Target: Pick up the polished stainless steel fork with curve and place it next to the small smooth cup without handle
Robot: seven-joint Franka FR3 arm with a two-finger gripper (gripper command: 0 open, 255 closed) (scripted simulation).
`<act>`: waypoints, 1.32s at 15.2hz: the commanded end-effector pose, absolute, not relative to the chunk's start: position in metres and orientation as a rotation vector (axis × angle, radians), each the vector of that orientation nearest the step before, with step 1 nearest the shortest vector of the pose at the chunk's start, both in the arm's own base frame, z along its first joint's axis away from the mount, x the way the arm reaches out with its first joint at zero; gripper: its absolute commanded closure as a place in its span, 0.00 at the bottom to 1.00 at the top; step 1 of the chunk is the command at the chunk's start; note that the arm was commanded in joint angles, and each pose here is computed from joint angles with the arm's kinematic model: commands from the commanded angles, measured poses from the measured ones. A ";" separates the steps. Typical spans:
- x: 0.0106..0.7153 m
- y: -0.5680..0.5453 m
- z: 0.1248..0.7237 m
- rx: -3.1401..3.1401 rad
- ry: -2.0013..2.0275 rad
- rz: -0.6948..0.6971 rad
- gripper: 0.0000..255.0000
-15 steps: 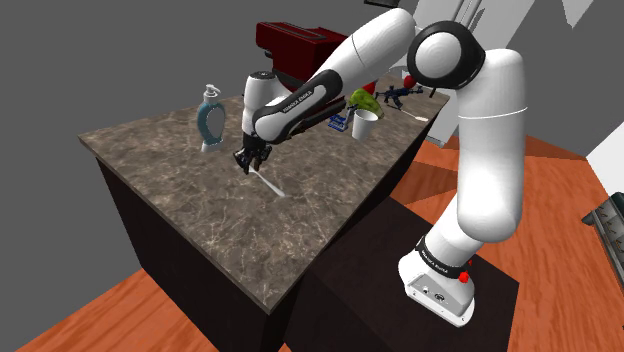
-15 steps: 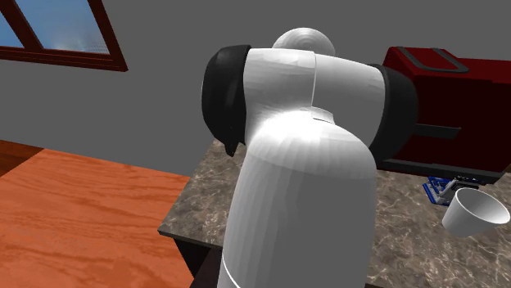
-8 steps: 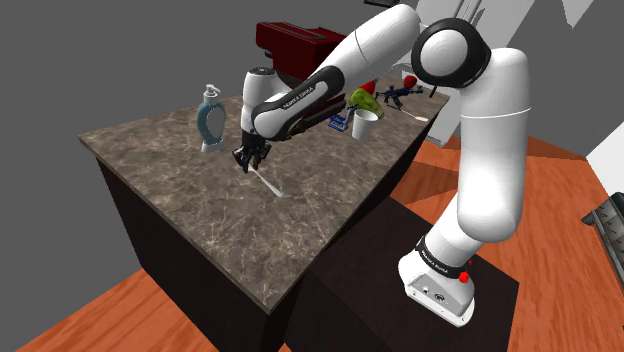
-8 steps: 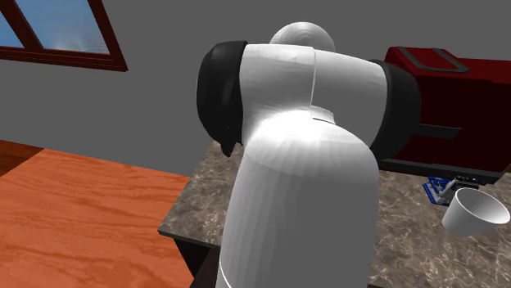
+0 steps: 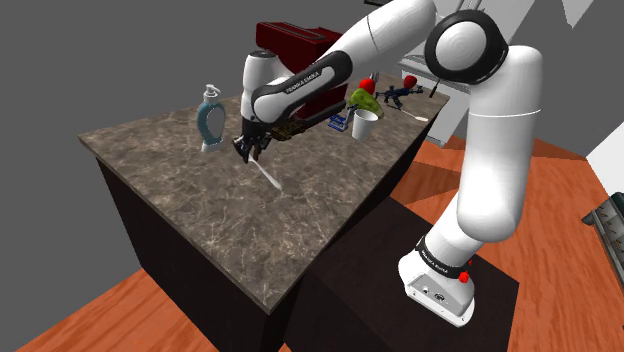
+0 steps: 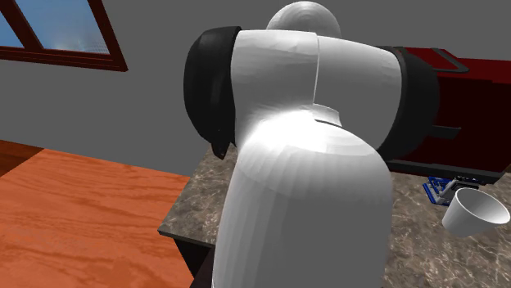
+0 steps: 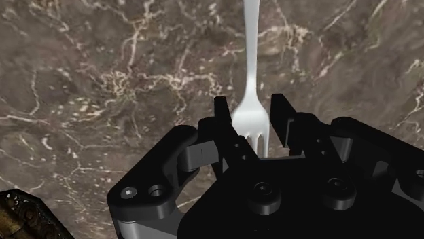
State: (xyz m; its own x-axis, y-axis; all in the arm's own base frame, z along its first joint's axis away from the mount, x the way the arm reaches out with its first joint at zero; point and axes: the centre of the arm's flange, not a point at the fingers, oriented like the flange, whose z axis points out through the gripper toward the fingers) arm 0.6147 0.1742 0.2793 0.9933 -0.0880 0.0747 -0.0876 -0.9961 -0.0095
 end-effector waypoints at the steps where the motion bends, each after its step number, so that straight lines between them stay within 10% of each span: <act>1: 0.615 0.174 0.290 -3.130 0.138 -0.117 1.00; 20: 0.615 0.174 0.390 -3.130 0.138 -0.117 1.00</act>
State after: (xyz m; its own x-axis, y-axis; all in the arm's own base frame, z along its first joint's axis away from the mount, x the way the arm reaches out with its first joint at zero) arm 0.6151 0.1745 0.3841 0.9933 -0.0883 0.0746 -0.0879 -0.9961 -0.0095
